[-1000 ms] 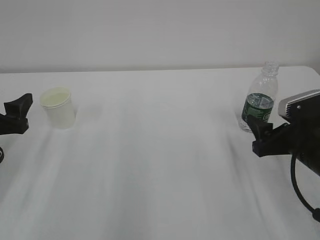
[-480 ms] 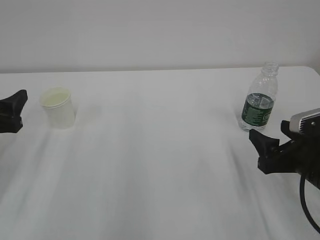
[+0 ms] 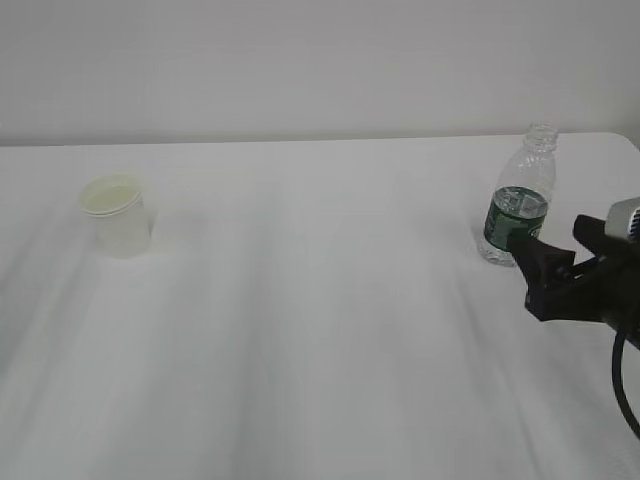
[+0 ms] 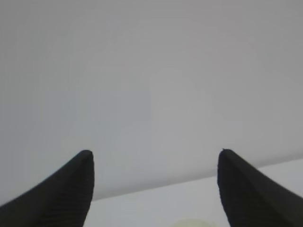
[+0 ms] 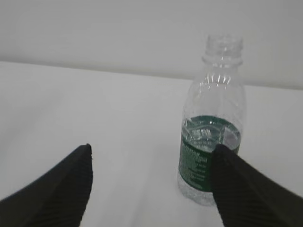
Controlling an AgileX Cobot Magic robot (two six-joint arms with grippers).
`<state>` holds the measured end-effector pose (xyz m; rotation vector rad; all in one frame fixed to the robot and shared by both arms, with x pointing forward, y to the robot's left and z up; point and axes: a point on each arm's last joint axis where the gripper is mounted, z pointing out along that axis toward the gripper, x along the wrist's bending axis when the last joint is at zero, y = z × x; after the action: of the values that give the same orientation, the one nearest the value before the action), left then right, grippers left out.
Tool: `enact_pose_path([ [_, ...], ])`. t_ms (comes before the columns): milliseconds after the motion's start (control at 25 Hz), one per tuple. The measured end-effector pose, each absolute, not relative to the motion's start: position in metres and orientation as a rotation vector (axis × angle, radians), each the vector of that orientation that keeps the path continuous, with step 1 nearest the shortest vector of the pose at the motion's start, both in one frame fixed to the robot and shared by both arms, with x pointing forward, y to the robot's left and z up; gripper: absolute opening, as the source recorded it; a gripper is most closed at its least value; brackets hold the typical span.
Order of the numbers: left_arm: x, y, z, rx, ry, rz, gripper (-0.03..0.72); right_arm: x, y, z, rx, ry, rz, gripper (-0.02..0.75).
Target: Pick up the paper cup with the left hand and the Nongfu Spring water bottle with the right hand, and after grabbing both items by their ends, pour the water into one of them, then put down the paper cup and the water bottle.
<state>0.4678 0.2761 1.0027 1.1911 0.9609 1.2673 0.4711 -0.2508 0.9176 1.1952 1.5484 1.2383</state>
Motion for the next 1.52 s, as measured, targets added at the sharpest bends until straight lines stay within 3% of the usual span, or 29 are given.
enact_pose_path([
  [880, 0.424, 0.281, 1.088, 1.106, 0.890, 1.317, 0.564, 0.473, -0.252, 1.007, 1.131, 1.460, 1.277, 0.588],
  [1520, 0.370, 0.287, 1.107, 1.131, 0.928, 1.298, 0.557, 0.437, -0.260, 1.058, 1.112, 1.469, 1.243, 0.587],
])
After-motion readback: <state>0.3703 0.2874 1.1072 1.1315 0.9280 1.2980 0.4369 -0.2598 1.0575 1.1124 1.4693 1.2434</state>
